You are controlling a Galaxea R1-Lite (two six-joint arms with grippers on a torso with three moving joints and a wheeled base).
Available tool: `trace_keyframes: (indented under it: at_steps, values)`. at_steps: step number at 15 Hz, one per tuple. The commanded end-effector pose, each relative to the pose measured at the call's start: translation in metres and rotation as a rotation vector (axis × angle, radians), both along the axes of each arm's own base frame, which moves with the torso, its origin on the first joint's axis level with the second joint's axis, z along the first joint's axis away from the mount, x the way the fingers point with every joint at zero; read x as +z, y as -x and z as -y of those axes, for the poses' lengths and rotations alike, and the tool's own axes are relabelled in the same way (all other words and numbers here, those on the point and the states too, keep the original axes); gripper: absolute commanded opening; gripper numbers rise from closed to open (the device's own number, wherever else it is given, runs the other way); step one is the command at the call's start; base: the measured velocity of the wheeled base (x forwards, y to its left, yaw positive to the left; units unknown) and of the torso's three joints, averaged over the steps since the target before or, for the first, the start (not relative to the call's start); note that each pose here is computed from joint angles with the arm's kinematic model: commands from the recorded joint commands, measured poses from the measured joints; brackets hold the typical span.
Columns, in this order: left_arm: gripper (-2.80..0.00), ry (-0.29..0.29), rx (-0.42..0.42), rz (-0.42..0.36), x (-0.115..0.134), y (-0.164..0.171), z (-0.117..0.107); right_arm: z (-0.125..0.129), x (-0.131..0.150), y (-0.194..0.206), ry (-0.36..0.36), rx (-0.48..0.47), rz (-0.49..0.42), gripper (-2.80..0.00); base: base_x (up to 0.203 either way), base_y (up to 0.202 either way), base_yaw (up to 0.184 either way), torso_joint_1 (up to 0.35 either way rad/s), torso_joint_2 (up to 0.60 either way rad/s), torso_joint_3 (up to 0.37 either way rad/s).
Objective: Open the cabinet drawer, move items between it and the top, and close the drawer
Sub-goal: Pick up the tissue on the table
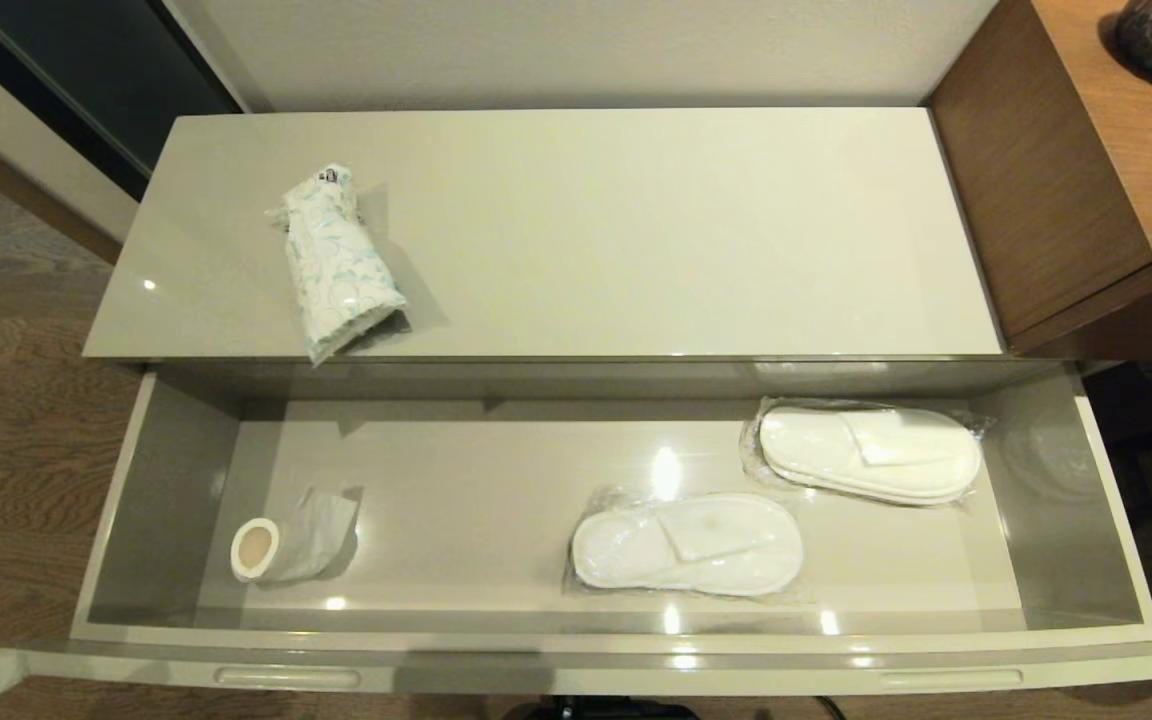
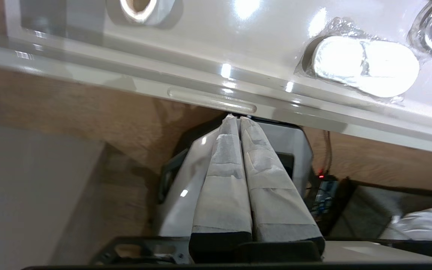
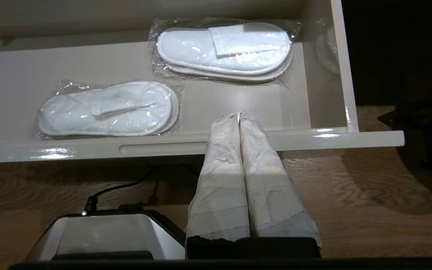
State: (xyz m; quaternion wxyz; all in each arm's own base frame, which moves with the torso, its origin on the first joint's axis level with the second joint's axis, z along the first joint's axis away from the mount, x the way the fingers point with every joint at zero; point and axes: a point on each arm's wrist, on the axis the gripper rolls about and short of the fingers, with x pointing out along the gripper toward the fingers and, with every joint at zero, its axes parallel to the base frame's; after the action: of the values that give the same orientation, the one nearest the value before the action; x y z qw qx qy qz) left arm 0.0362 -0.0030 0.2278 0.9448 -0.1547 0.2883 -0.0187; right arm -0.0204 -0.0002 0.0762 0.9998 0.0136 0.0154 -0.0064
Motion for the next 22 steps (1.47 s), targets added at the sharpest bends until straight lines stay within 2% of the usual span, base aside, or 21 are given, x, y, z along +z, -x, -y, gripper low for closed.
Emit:
trace_keyframes:
  at_steps: [1,4,5,9,11,12,15,19,22]
  values:
    - [-2.80,-0.007,-0.006,-0.024,0.003,-0.008,0.000,0.000,0.000,0.000,0.000,0.000,-0.004,-2.80,0.000,0.000,0.000,0.000,0.00,0.000]
    - [-2.80,-0.014,-0.006,-0.127,0.001,-0.042,0.000,0.000,0.000,0.000,0.030,0.006,-0.005,-2.80,0.000,0.000,0.000,0.000,0.00,0.000]
    - [-2.80,-0.016,-0.006,-0.132,0.002,-0.054,0.000,0.000,0.000,0.000,0.032,0.005,-0.005,-2.80,0.000,0.000,0.000,0.000,0.00,0.000]
    - [-2.80,-0.010,-0.018,-0.007,0.012,-0.120,0.002,0.000,-0.001,0.000,0.015,0.001,-0.006,-2.80,0.000,0.000,0.000,0.000,0.00,0.000]
    - [-2.80,-0.005,-0.018,0.027,0.020,-0.130,0.002,0.000,0.000,0.000,0.010,0.002,-0.004,-2.80,0.000,0.000,0.000,0.000,0.00,0.000]
    - [-2.80,0.004,-0.014,0.035,0.028,-0.146,0.002,0.000,0.000,0.000,0.010,0.002,-0.004,-2.80,0.000,0.000,0.000,0.000,0.00,0.000]
    - [-2.80,0.052,0.008,-0.018,0.028,-0.226,0.003,0.000,0.000,0.000,0.010,0.002,-0.004,-2.80,0.000,0.000,0.000,0.000,0.00,0.000]
    - [-2.80,0.114,0.018,0.073,0.061,-0.320,0.004,0.000,0.000,0.000,0.010,0.000,-0.004,-2.80,0.000,0.000,0.000,0.000,0.00,0.000]
    - [-2.80,0.132,-0.011,0.083,0.041,-0.381,0.005,0.000,0.000,0.000,0.010,0.000,-0.004,-2.80,0.000,0.000,0.000,0.000,0.00,0.000]
